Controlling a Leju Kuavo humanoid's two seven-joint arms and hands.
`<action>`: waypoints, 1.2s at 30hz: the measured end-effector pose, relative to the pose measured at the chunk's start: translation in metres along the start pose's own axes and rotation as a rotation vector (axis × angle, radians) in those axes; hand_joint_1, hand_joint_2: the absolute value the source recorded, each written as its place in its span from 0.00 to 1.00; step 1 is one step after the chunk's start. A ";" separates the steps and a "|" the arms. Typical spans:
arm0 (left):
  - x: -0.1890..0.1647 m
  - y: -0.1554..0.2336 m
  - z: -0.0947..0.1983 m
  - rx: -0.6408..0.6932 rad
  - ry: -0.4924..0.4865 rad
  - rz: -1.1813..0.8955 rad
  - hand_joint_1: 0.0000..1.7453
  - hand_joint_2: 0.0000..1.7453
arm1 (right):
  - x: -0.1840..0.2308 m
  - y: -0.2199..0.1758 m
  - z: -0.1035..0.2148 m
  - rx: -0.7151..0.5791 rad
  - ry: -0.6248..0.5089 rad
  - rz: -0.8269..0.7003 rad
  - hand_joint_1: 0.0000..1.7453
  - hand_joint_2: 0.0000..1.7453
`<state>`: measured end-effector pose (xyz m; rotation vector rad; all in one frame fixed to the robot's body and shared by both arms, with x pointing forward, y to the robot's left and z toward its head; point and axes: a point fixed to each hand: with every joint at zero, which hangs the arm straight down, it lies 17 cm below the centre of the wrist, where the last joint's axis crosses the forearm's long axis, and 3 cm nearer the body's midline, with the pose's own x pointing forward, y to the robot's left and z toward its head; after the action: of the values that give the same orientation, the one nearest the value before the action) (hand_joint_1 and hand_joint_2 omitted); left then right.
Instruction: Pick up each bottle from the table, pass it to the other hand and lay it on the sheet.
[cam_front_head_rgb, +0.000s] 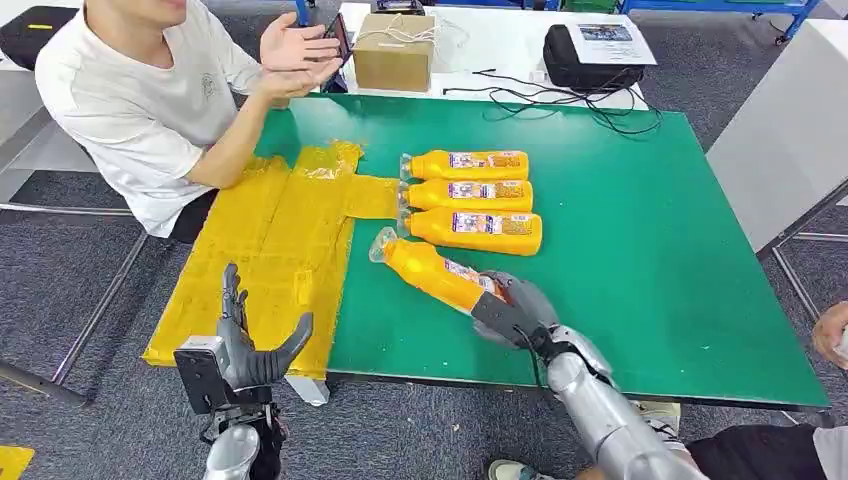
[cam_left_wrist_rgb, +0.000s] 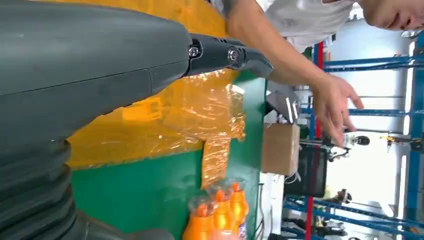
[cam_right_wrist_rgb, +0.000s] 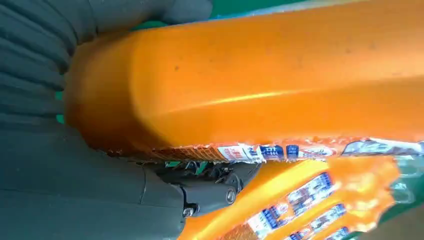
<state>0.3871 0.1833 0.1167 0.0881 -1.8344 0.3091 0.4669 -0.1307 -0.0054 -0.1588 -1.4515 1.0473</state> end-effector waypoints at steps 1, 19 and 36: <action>0.000 0.000 0.001 -0.001 0.002 0.000 0.00 1.00 | 0.004 0.004 0.001 -0.005 -0.008 -0.015 1.00 1.00; 0.008 -0.056 0.049 -0.230 0.153 0.479 0.00 1.00 | 0.125 -0.087 0.089 -0.784 -0.334 -0.341 1.00 1.00; 0.045 -0.132 0.086 -0.567 0.105 0.512 0.00 1.00 | 0.227 0.031 0.066 -0.459 -0.529 -0.136 1.00 1.00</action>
<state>0.3231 0.0386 0.1594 -0.7839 -1.7548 0.1304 0.3471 0.0031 0.1514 -0.1110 -2.1419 0.6520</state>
